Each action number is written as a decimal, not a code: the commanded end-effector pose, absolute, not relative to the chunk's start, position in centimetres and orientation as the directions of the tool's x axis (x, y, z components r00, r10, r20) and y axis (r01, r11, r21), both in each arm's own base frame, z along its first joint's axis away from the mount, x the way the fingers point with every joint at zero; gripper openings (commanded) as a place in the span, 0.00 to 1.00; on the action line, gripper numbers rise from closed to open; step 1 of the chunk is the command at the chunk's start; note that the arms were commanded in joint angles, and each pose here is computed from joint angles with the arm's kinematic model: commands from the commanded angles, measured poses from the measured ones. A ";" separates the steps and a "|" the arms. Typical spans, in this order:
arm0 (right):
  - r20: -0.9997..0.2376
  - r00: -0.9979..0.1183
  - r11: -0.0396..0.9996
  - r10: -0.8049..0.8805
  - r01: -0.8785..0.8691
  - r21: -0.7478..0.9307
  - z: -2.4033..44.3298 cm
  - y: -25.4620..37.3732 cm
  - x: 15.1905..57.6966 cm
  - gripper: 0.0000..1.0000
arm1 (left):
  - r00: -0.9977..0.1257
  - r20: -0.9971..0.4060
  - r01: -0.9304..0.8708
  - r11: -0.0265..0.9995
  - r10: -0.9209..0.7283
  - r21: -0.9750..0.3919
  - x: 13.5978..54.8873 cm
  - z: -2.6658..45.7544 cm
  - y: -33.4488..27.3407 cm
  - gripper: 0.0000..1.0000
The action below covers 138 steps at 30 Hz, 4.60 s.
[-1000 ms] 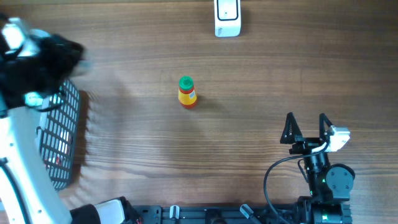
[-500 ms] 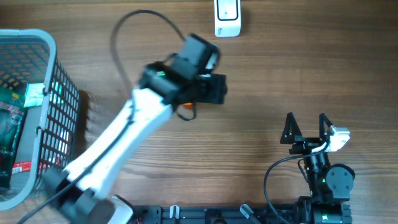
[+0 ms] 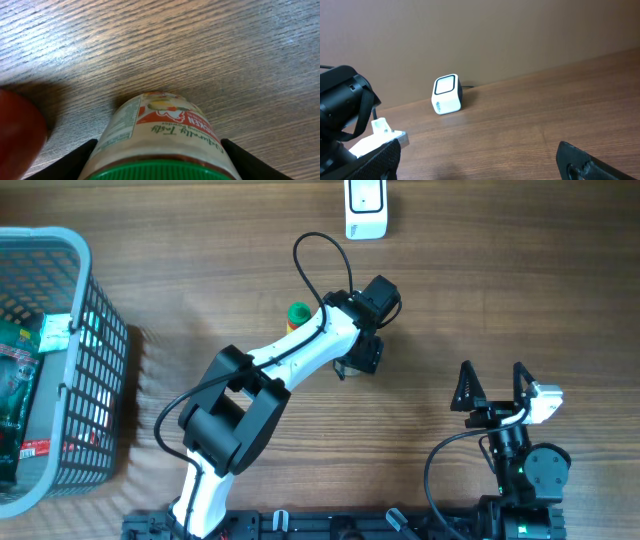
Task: Scan the item barcode
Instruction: 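Carry the jar out and place it right of the sauce bottle, then reach the left gripper into the basket and grasp the pink-white box, then carry the box out and set it below the sauce bottle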
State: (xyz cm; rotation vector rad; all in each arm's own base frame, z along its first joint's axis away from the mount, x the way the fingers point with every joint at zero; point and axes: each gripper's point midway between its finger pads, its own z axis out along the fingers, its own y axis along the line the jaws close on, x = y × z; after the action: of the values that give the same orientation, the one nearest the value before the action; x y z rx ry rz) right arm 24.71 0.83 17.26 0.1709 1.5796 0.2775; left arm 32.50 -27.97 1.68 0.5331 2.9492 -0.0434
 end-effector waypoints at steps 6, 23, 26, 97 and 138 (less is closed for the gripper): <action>-0.958 -0.021 0.956 0.287 -0.056 0.288 17.4 0.7 24.7 1.00 | -0.895 -0.315 0.375 0.916 0.317 -0.143 32.5 11.0 -29.4 1.00; -0.958 -0.021 0.956 0.286 -0.056 0.287 17.4 0.7 24.7 1.00 | -0.746 -0.635 0.290 0.956 0.197 -0.044 29.8 27.5 -21.1 1.00; -0.958 -0.021 0.956 0.287 -0.056 0.288 17.4 0.7 24.7 1.00 | -0.735 -0.649 0.249 0.968 0.197 0.011 29.4 28.3 -19.1 1.00; -0.958 -0.021 0.956 0.286 -0.056 0.287 17.4 0.7 24.7 1.00 | -0.083 0.228 -0.996 0.084 -0.970 -0.004 21.9 4.4 18.9 0.92; -0.958 -0.021 0.956 0.287 -0.056 0.288 17.4 0.7 24.7 1.00 | -0.617 -0.380 -0.485 0.713 -0.689 -0.507 28.8 36.5 2.4 0.04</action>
State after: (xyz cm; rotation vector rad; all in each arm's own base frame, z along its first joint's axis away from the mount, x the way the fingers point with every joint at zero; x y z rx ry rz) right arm 24.71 0.83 17.27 0.1711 1.5792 0.2778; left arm 28.15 6.14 36.78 -1.0991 2.2515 -0.4635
